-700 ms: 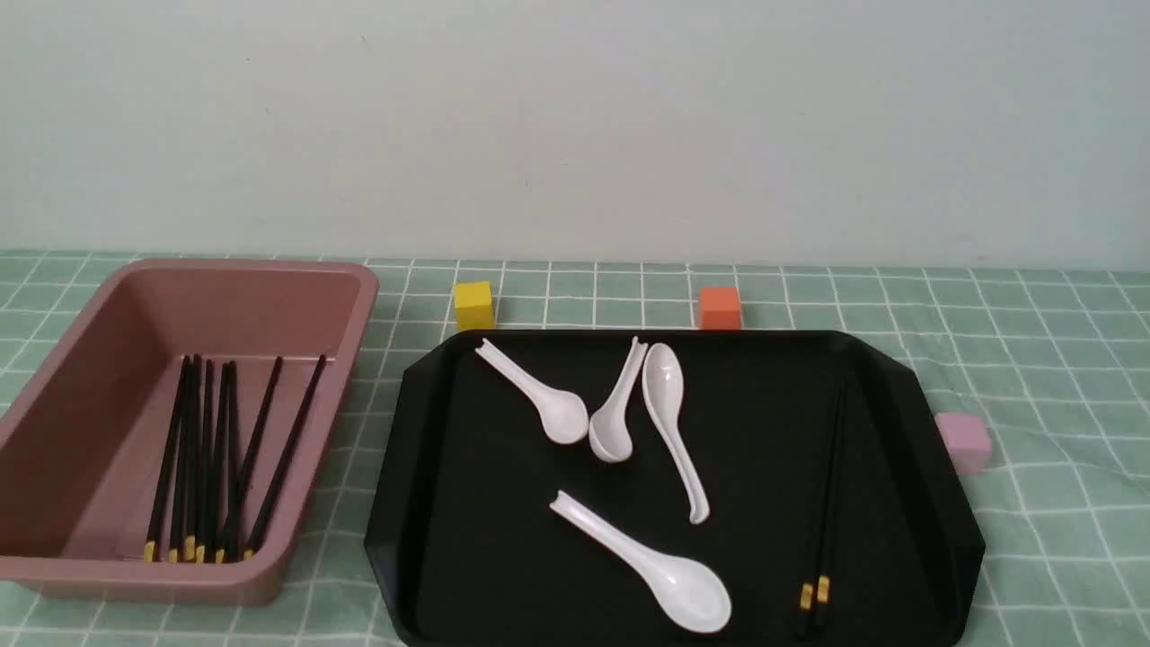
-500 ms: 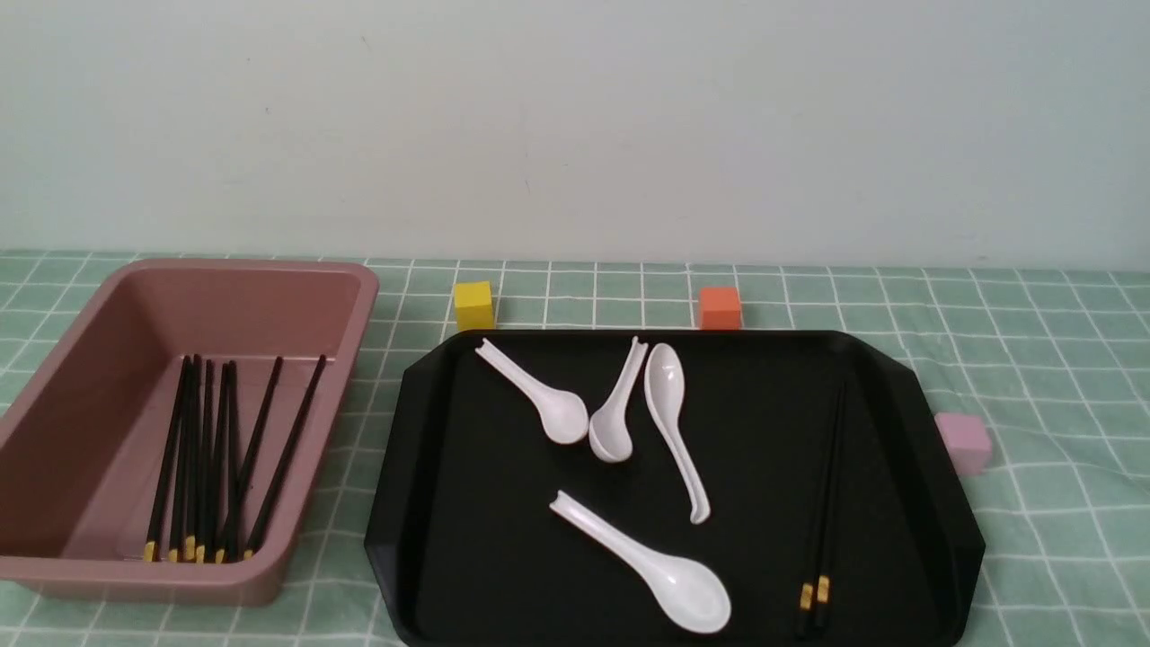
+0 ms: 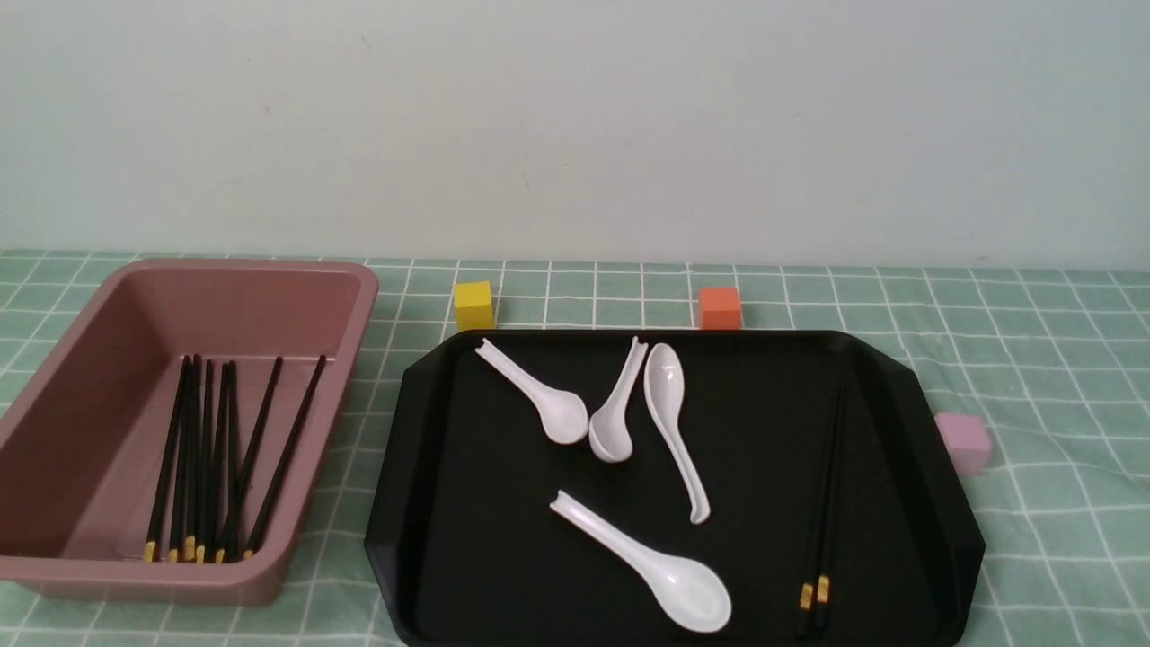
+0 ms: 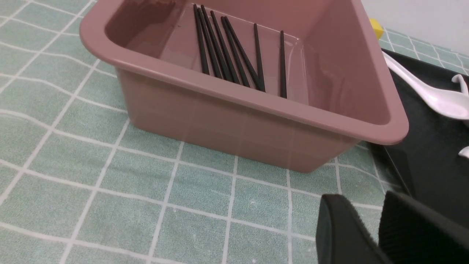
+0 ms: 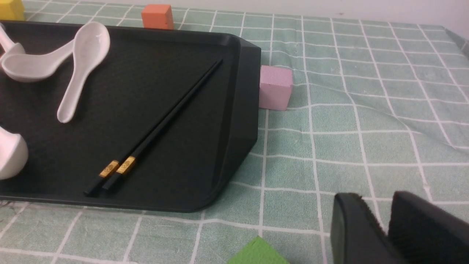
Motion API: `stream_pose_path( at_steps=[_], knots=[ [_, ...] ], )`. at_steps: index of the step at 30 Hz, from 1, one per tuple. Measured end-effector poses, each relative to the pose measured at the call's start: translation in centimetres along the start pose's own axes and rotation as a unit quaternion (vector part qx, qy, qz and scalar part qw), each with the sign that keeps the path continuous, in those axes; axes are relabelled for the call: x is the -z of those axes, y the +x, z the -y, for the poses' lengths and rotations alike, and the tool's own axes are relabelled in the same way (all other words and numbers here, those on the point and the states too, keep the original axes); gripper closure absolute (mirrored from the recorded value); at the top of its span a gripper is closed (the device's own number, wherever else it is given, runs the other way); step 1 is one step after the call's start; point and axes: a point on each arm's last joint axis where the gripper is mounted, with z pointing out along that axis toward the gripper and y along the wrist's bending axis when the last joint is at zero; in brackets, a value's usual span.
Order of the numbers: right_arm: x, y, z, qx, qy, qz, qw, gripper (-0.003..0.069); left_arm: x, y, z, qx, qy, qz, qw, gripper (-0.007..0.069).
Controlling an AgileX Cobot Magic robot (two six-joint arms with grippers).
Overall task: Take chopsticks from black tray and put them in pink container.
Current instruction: 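Move the gripper over the chopsticks on the black tray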
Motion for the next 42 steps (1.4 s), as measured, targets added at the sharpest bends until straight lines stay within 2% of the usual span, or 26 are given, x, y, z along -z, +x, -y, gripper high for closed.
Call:
stream_pose_path(
  at_steps=[24,26,28,30,32,36,42],
  knots=[
    [0.0,0.0,0.0,-0.003,0.0,0.0,1.0,0.0457,0.0,0.0,0.0,0.0,0.0,0.0,1.0,0.0417],
    [0.0,-0.1,-0.1,-0.034,-0.007,0.003,0.999,0.0454,0.0,0.0,0.0,0.0,0.0,0.0,1.0,0.0417],
    [0.0,-0.1,-0.5,-0.124,-0.027,0.006,0.992,0.0451,0.0,0.0,0.0,0.0,0.0,0.0,1.0,0.0414],
    [0.0,-0.2,-0.9,-0.252,-0.054,0.005,0.966,0.0449,0.0,0.0,0.0,0.0,0.0,0.0,1.0,0.0412],
    [0.0,-0.4,-1.3,-0.349,-0.076,0.002,0.934,0.0447,0.0,0.0,0.0,0.0,0.0,0.0,1.0,0.041],
    [0.1,-0.8,-1.4,-0.423,-0.095,0.015,0.901,0.0444,0.0,0.0,0.0,0.0,0.0,0.0,1.0,0.0407],
    [0.1,-1.0,-1.4,-0.437,-0.099,0.019,0.894,0.0442,0.0,0.0,0.0,0.0,0.0,0.0,1.0,0.0407]
  ],
)
